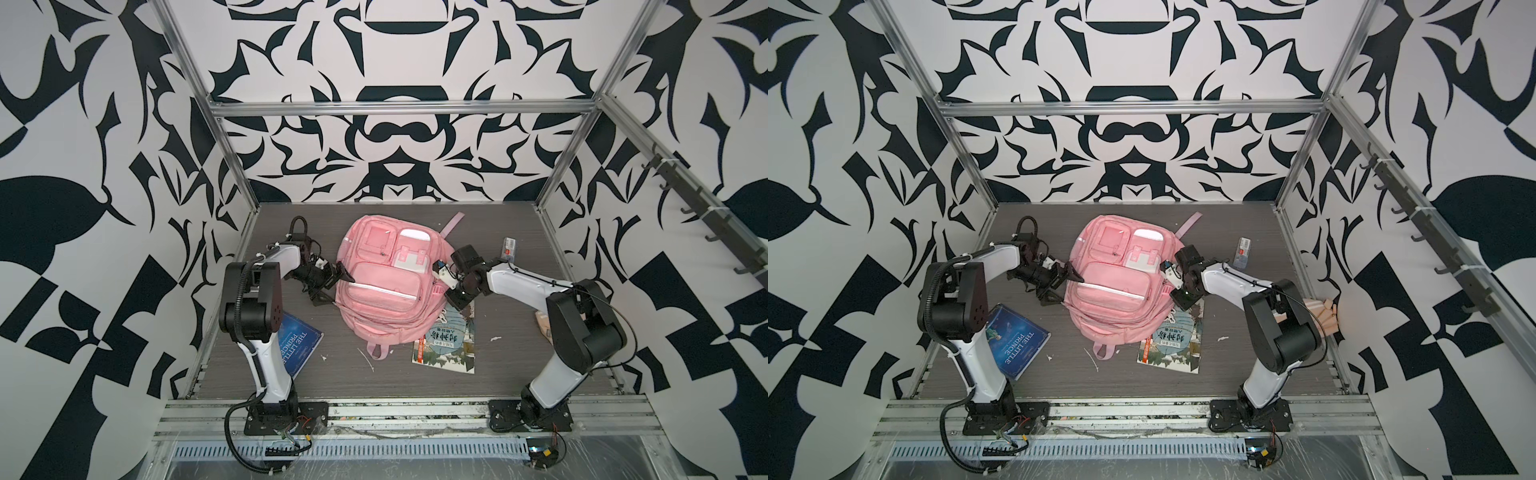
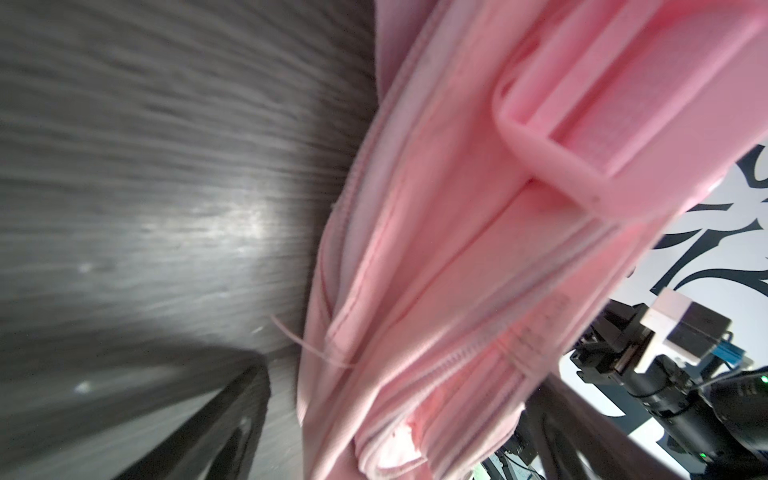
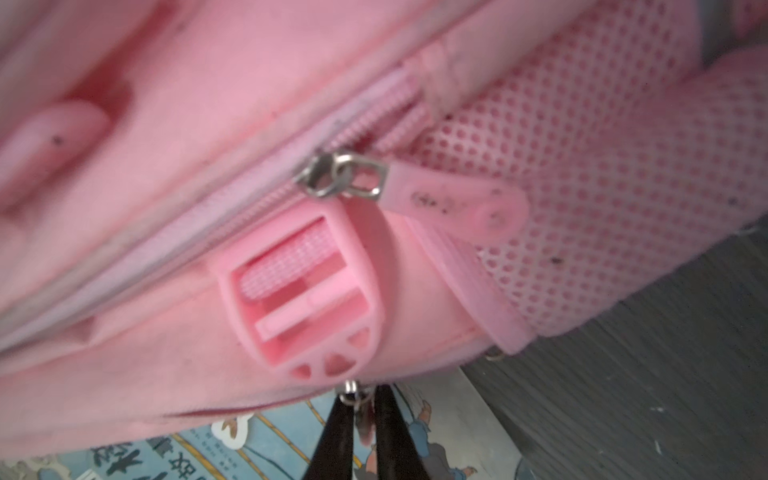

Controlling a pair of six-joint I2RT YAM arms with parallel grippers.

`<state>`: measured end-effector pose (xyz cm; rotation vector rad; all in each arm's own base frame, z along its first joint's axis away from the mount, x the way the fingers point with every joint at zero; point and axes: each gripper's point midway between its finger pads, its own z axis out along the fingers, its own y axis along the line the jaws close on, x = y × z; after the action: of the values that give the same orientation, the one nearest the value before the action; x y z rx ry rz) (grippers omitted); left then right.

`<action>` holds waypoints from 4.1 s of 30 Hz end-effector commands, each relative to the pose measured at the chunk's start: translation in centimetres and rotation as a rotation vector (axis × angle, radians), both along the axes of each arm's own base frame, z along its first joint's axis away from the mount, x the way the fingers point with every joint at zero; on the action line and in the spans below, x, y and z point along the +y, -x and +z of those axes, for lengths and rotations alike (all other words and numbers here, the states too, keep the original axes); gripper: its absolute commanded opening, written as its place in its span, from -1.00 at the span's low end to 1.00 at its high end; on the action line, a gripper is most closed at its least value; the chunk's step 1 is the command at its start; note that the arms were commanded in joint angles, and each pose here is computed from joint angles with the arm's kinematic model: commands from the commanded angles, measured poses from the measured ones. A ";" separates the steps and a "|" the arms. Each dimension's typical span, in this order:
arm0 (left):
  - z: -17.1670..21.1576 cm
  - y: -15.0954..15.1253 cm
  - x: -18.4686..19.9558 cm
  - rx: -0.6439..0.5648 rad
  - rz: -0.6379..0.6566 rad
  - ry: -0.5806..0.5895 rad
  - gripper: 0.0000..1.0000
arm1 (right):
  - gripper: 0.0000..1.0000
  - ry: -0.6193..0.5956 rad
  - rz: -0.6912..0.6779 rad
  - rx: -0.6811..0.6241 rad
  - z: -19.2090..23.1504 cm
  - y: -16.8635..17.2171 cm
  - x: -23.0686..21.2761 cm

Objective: Pack the student bag

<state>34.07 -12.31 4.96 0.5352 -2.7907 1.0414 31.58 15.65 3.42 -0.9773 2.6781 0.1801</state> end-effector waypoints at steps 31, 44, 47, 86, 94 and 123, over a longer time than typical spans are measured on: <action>1.2 1.6 4.2 -0.030 0.065 -0.043 0.99 | -1.00 0.018 -0.078 -0.090 1.2 -1.5 -1.8; -2.2 9.5 -6.3 0.084 -0.038 -0.041 0.99 | -1.00 0.049 -0.118 -0.131 5.1 -0.2 -2.6; -2.0 10.0 -8.0 0.070 -0.027 -0.033 0.83 | -1.00 0.080 -0.122 -0.119 4.8 0.2 -3.0; 16.6 0.1 -4.7 -0.393 0.633 0.160 -1.00 | -1.00 -0.306 0.289 -0.035 10.8 12.4 15.8; 12.9 6.0 -5.7 -0.309 0.589 0.155 -1.00 | -1.00 -0.501 0.238 -0.127 16.7 9.8 20.0; 12.6 8.6 -14.4 -0.584 -0.720 -0.262 0.87 | -1.00 -0.219 -0.139 -0.129 12.9 8.8 4.2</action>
<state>24.87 -26.12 17.84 -0.5791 -3.1999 0.7673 22.60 20.91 14.67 -0.8048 2.5618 0.3432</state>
